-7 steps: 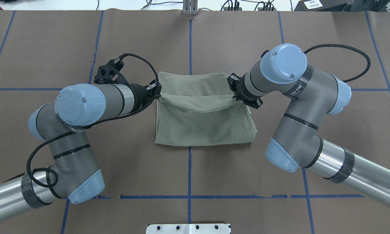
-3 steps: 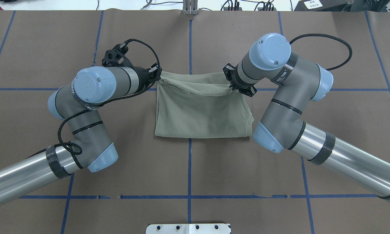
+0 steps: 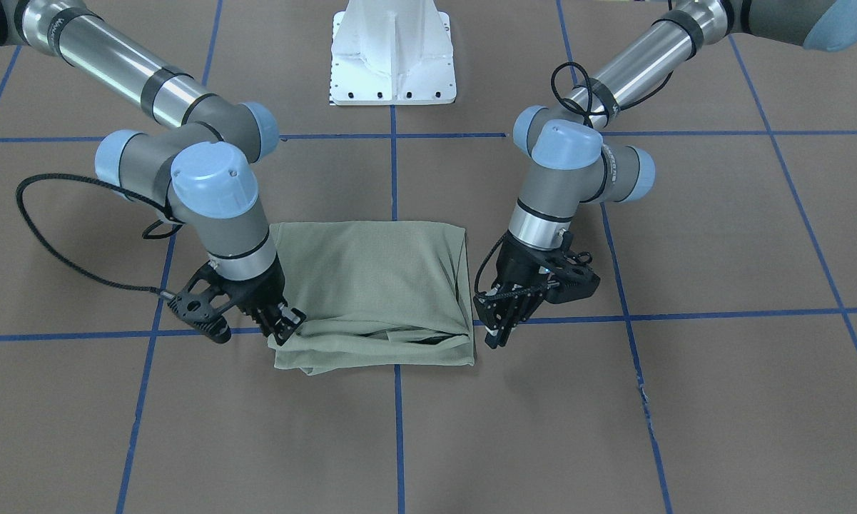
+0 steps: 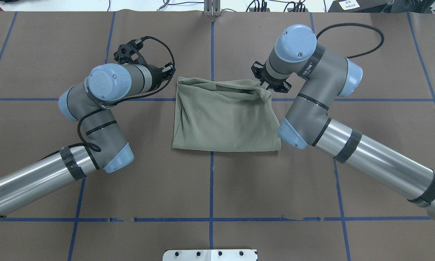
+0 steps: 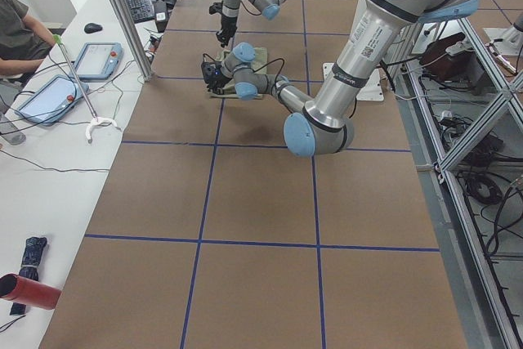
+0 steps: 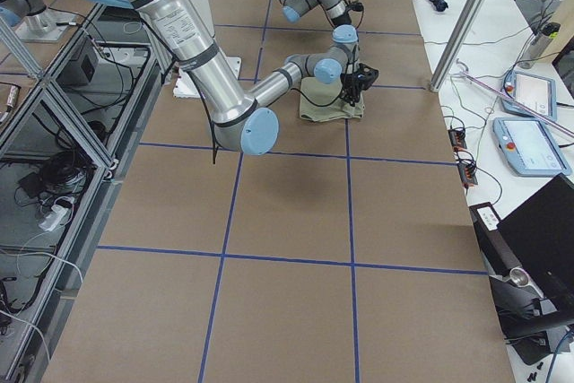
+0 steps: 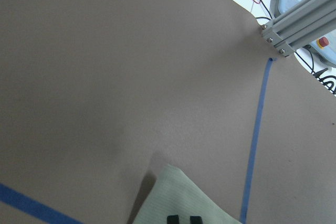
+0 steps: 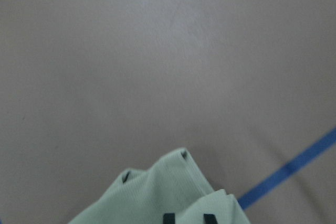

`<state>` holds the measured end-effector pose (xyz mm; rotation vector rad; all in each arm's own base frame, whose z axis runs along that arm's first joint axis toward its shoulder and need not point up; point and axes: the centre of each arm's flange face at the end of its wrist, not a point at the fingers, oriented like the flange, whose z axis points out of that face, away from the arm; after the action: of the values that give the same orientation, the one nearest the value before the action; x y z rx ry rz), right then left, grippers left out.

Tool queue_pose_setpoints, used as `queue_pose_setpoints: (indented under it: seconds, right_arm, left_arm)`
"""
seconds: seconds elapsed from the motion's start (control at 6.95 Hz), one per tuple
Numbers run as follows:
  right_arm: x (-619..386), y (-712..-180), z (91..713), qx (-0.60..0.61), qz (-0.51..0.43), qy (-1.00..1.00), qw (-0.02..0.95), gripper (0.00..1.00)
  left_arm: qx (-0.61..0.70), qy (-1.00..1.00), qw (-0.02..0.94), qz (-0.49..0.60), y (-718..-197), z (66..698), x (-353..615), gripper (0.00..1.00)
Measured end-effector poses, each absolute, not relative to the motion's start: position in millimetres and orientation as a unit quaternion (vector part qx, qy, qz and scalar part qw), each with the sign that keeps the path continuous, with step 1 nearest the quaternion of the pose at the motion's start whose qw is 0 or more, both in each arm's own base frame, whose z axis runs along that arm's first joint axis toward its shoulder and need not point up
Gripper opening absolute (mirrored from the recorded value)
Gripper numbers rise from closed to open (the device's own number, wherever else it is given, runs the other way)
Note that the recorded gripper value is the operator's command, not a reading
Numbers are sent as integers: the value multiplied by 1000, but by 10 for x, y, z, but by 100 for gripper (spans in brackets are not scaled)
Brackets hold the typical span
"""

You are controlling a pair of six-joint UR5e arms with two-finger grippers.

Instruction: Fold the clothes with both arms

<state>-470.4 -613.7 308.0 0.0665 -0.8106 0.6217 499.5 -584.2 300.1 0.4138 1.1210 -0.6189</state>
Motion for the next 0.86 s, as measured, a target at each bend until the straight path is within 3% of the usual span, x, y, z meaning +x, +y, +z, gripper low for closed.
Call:
queue_pose_setpoints:
  seconds: [0.43, 0.86]
  right_arm:
    - [-3933, -6756, 3682, 96, 215, -368, 900, 100]
    - [-2657, -6985, 4302, 61, 150, -391, 906, 100]
  left_arm:
    - [231, 499, 798, -248, -6209, 3107, 4633, 46]
    - [222, 497, 833, -102, -6425, 3552, 3479, 46]
